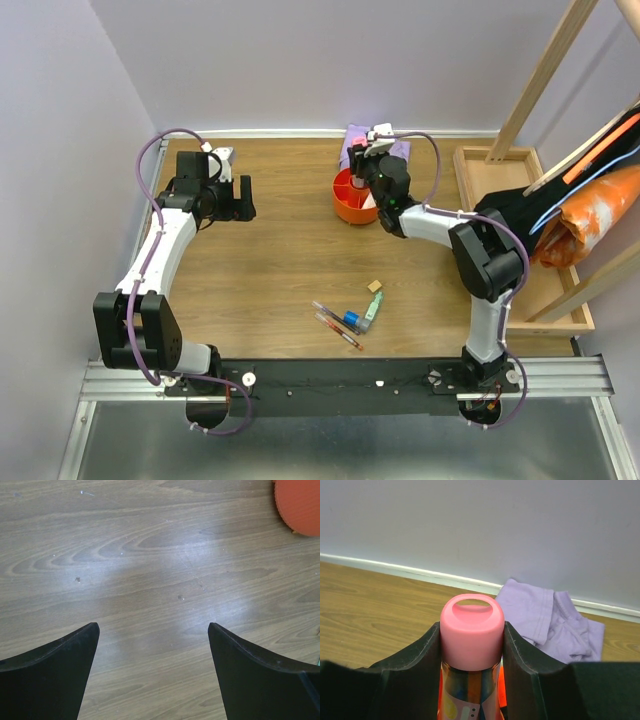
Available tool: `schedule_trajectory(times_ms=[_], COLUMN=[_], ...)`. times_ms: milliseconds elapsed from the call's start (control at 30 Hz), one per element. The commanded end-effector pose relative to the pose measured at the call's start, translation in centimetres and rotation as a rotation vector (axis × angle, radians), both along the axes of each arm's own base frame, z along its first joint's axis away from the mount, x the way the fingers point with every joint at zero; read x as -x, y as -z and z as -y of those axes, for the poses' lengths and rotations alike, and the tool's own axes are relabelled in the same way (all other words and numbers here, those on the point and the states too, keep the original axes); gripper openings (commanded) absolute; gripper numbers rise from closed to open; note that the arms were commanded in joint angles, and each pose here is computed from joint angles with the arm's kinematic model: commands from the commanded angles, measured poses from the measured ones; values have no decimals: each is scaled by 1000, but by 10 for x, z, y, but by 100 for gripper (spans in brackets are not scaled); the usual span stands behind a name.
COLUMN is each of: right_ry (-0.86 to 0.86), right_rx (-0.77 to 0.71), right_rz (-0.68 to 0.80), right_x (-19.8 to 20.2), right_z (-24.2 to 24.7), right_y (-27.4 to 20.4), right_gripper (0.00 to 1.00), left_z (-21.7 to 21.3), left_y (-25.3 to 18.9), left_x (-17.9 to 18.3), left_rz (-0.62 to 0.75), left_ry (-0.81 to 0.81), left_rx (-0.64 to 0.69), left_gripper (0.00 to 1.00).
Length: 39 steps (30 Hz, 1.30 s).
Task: Sort the stationery into containers
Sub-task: Place the stationery in the storage box.
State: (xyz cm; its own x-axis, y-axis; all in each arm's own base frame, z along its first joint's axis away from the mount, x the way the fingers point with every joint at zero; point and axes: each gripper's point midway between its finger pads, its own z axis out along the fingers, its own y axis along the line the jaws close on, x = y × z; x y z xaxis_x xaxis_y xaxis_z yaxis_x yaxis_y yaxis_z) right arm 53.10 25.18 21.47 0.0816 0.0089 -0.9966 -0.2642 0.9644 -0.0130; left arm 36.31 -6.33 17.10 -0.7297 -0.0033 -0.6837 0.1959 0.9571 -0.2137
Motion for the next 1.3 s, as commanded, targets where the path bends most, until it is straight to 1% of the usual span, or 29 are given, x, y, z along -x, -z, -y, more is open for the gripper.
schedule_trajectory(times_ms=[0, 133, 167, 200, 233, 300, 333, 367, 433, 467, 533, 633, 667, 733, 767, 833, 900, 933, 967, 1000, 1033, 1067, 1100, 1133, 1167, 1200, 1233, 1267], right_ry=[-32, -56, -57, -62, -65, -59, -66, -69, -70, -70, -72, -85, -93, -92, -96, -125, -175, -202, -238, -286, -413, -477, -542, -631, -686, -744, -832, -890], right_rx=[-14, 10, 20, 25, 21, 44, 41, 61, 69, 76, 79, 88, 102, 97, 111, 112, 172, 180, 226, 284, 316, 378, 452, 474, 520, 578, 601, 645], right_rz=[59, 66, 51, 43, 51, 21, 34, 17, 1, -5, -15, -30, -58, -61, -86, -84, -147, -144, -208, -238, -236, -312, -322, -339, -406, -415, -433, -512], right_x=[1, 13, 18, 22, 27, 35, 41, 45, 52, 57, 62, 73, 77, 83, 86, 96, 110, 123, 136, 148, 172, 192, 206, 223, 242, 252, 267, 284], right_z=[-16, -25, -25, -26, -26, -21, -20, -19, -13, -10, -7, -3, -3, 0, 2, 2, 1, 2, 4, 6, -2, 3, 5, 2, 9, 12, 10, 18], right_y=[5, 7, 11, 12, 2, 7, -5, -3, -6, -15, -24, -45, -42, -54, -53, -70, -67, -78, -65, -51, -53, -31, -18, -10, 5, 14, 20, 36], right_gripper=[1, 1, 11, 15, 19, 33, 40, 52, 58, 64, 69, 81, 90, 100, 100, 100, 100, 100, 100, 100, 100, 99, 99, 99, 99, 98, 97, 91], left_z=[9, 8, 7, 7, 8, 9, 10, 10, 12, 13, 15, 17, 17, 19, 19, 22, 27, 30, 33, 43, 47, 50, 53, 56, 58, 59, 60, 59], left_y=[11, 7, 6, 5, 3, 0, -1, -5, -4, -7, -6, -9, -11, -12, -16, -19, -19, -17, -18, -9, -5, -6, 1, 3, 3, 8, 8, 8], left_x=[14, 14, 14, 14, 14, 14, 15, 15, 15, 17, 18, 19, 19, 20, 21, 24, 31, 35, 40, 48, 53, 58, 64, 67, 71, 76, 77, 79], left_rz=[-52, -34, -30, -25, -21, -7, -3, 12, 23, 34, 45, 75, 85, 98, 113, 123, 124, 118, 123, 100, 92, 102, 87, 86, 87, 73, 72, 75], left_ry=[12, 16, 16, 18, 21, 23, 21, 19, 18, 17, 18, 13, 9, 5, 4, 17, 32, 33, 40, 69, 85, 103, 118, 132, 149, 157, 159, 158], left_rx=[34, 18, 16, 17, 21, 26, 34, 40, 52, 65, 75, 92, 95, 110, 115, 129, 133, 138, 143, 146, 143, 138, 136, 134, 139, 140, 143, 145], left_gripper=[99, 99, 99, 99, 99, 99, 99, 99, 99, 99, 99, 99, 99, 99, 99, 99, 99, 99, 99, 99, 99, 99, 99, 99, 99, 99, 99, 99])
